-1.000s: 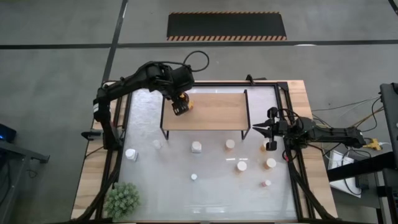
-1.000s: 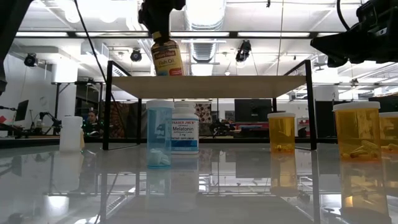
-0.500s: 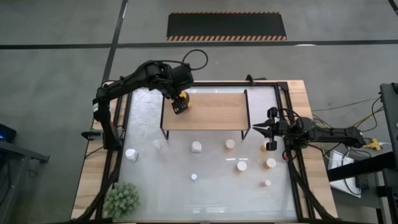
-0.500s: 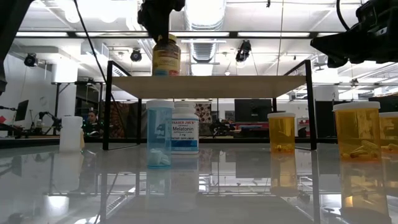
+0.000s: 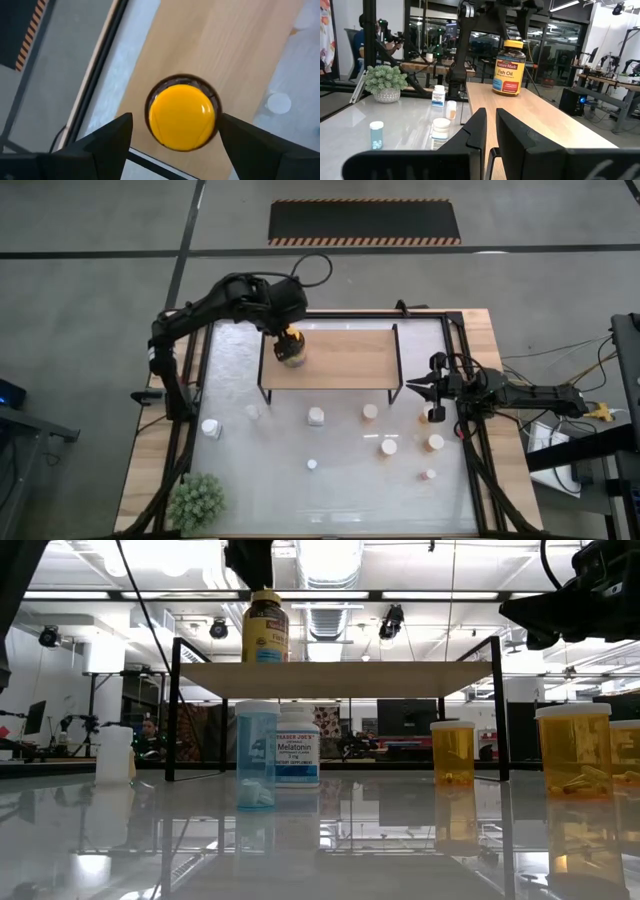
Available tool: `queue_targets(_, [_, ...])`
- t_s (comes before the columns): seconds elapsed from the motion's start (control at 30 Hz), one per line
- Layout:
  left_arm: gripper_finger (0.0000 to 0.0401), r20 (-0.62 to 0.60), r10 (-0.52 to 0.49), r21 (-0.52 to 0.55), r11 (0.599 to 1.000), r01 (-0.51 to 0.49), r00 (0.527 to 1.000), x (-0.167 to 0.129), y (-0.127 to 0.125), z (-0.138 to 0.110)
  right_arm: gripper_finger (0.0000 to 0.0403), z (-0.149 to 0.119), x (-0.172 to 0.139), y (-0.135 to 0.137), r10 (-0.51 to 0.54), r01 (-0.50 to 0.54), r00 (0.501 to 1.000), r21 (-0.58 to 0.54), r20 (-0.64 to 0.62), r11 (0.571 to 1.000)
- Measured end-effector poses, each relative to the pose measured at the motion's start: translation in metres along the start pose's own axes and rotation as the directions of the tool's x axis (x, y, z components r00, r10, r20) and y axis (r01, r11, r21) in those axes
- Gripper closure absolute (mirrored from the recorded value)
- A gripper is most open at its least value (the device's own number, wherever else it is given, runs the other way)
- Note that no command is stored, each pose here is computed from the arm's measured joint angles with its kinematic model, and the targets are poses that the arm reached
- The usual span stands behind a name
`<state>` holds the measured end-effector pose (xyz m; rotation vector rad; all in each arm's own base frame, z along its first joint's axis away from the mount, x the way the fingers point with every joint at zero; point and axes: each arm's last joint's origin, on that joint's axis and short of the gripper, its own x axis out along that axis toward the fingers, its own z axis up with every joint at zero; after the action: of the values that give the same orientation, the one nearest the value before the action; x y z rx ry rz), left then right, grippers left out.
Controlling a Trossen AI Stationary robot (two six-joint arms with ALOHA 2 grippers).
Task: Pick and place medicine bottles onto shelf by color
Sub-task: Put the yellow pill bottle on the shelf
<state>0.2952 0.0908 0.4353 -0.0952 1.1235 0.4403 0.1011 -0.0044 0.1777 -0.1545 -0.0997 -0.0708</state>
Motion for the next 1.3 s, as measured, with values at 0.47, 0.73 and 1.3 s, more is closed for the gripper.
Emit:
queue_targets(0.47, [0.018,0.094,-0.175,0.196,0.968,0.154,0.98,-0.019,-0.082,-0.014,0.0369,0.0,0.0,0.0,0.0,0.0,1.0,-0.001,-0.001,1.0])
queue_targets(0.73, [0.0292,0.025,0.051,0.253,0.966,-0.056,0.998,0.047,-0.113,-0.028,0.0369,-0.001,0.0,0.0,0.001,-0.001,1.0,-0.003,-0.008,1.0])
queue_targets(1.3, [0.0395,-0.058,0.259,0.12,0.961,-0.25,0.964,0.066,-0.065,-0.05,0.0369,-0.002,0.0,0.0,0.004,-0.003,1.0,0.023,-0.024,1.0])
